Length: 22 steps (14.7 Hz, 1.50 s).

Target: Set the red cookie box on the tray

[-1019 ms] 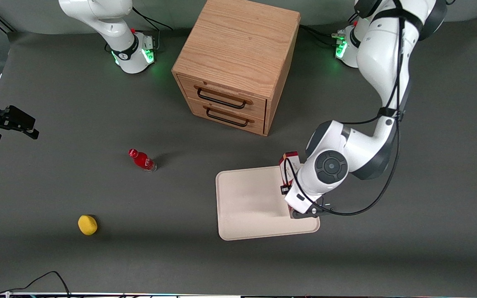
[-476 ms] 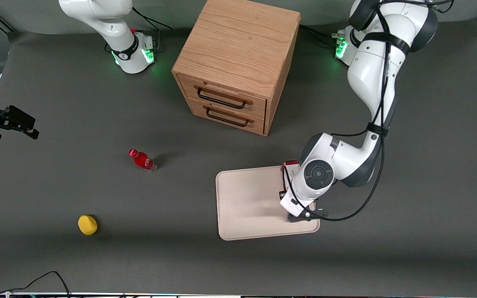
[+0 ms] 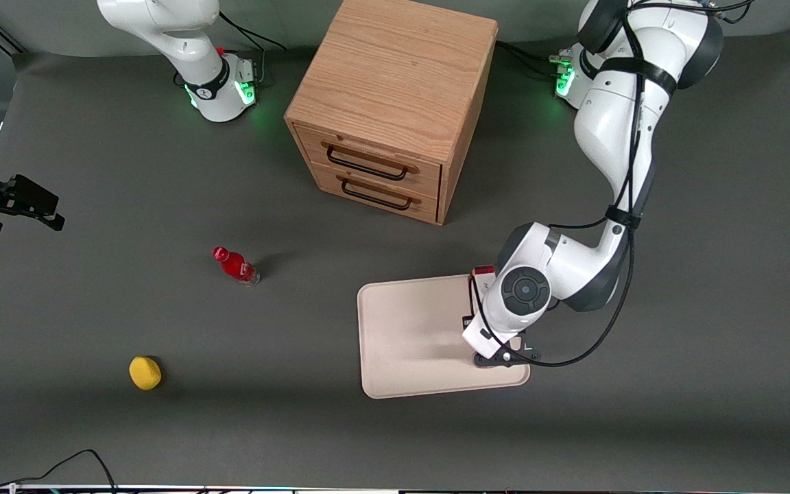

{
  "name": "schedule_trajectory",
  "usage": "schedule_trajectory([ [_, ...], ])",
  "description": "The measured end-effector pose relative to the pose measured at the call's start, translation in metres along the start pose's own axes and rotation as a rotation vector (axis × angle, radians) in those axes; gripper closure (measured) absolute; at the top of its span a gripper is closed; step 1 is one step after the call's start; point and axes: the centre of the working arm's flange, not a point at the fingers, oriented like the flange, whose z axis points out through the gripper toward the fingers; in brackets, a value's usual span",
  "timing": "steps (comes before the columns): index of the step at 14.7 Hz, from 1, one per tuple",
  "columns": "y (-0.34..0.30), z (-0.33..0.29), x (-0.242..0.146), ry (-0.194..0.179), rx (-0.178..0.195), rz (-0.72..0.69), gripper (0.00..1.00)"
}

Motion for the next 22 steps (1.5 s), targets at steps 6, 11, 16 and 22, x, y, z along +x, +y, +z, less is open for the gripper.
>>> schedule_trajectory([
  [6,-0.012,-0.055,0.003,-0.031,0.041,-0.007,0.12],
  [11,-0.073,-0.222,-0.005,0.008,0.073,-0.030,0.00],
  [16,-0.193,-0.314,-0.018,-0.056,0.111,0.074,0.00],
  [22,-0.249,-0.347,-0.047,-0.086,0.119,0.126,0.00],
])
